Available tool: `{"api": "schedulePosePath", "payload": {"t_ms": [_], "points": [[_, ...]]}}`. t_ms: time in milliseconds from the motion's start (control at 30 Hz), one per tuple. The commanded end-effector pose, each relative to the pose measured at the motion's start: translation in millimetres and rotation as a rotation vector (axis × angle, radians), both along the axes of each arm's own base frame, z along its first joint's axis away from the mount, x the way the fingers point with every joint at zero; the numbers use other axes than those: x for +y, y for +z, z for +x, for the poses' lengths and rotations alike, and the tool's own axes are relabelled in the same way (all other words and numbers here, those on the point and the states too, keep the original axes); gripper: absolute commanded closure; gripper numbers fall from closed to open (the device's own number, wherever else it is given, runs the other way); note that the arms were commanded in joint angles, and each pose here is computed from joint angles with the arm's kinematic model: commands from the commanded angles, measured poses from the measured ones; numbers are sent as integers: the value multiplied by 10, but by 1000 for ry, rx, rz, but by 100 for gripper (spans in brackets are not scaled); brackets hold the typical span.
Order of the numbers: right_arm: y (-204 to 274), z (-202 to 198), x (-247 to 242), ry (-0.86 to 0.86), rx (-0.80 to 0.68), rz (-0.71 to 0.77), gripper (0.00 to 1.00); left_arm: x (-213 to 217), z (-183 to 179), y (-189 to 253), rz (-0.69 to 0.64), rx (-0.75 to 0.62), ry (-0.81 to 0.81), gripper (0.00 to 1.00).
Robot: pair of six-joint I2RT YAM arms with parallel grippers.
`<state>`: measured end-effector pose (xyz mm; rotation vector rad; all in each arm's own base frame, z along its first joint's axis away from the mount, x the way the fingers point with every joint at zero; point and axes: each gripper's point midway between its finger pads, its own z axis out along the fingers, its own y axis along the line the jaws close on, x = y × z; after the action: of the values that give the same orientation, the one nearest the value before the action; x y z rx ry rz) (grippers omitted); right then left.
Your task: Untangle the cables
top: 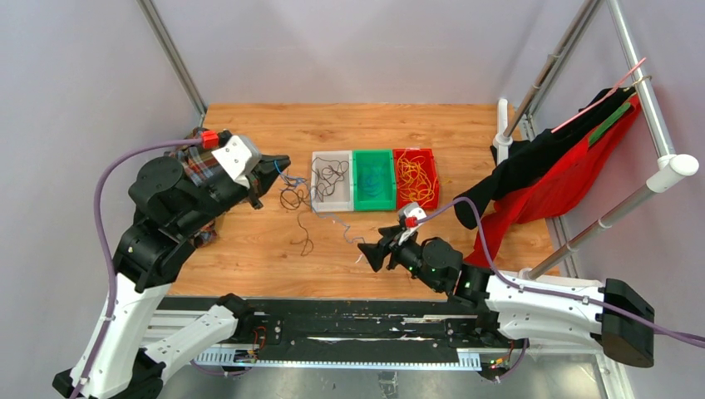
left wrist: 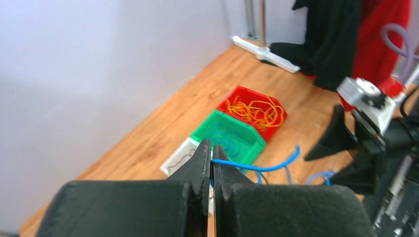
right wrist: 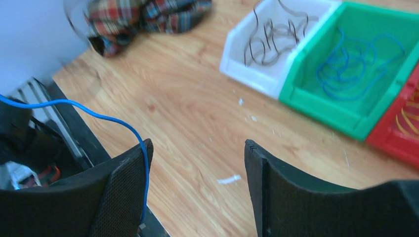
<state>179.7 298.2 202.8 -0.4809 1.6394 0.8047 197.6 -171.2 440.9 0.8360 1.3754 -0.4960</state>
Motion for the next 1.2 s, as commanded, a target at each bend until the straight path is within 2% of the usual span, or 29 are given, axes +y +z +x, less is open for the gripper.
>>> {"api": "schedulePosePath", "payload": {"t_ms": [0,133,267,467,567,667,767,933,1067,1167], "points": [[-413,-49,-172,-24,46,-88,32,148,73,407,-63,-117,97,100],[-227,-1,-189,-37,-7,-80,31,149,51,483,-94,-120,96,99],[-186,-50,-107,18,-3,-133,31,312,159,591,-109,-161,204,100],[-616,-161,-135,51,72,-162,32,650,270,1044,-180,-283,397,100],[-847,-186,-229,28,105,-150,32,658,237,1219,-194,-310,391,99],[-791,-169,-258,14,91,-129,32,484,143,1155,-157,-268,280,100],[-312,-28,-216,-27,-7,-85,32,247,-17,926,-105,-214,118,99],[832,395,-275,-136,-168,-29,32,-28,-355,510,0,-128,-133,100],[1647,616,-243,-94,-238,103,32,-136,-557,177,76,-81,-275,100],[1947,591,29,27,-287,99,32,-171,-641,6,114,-74,-337,100]]}}
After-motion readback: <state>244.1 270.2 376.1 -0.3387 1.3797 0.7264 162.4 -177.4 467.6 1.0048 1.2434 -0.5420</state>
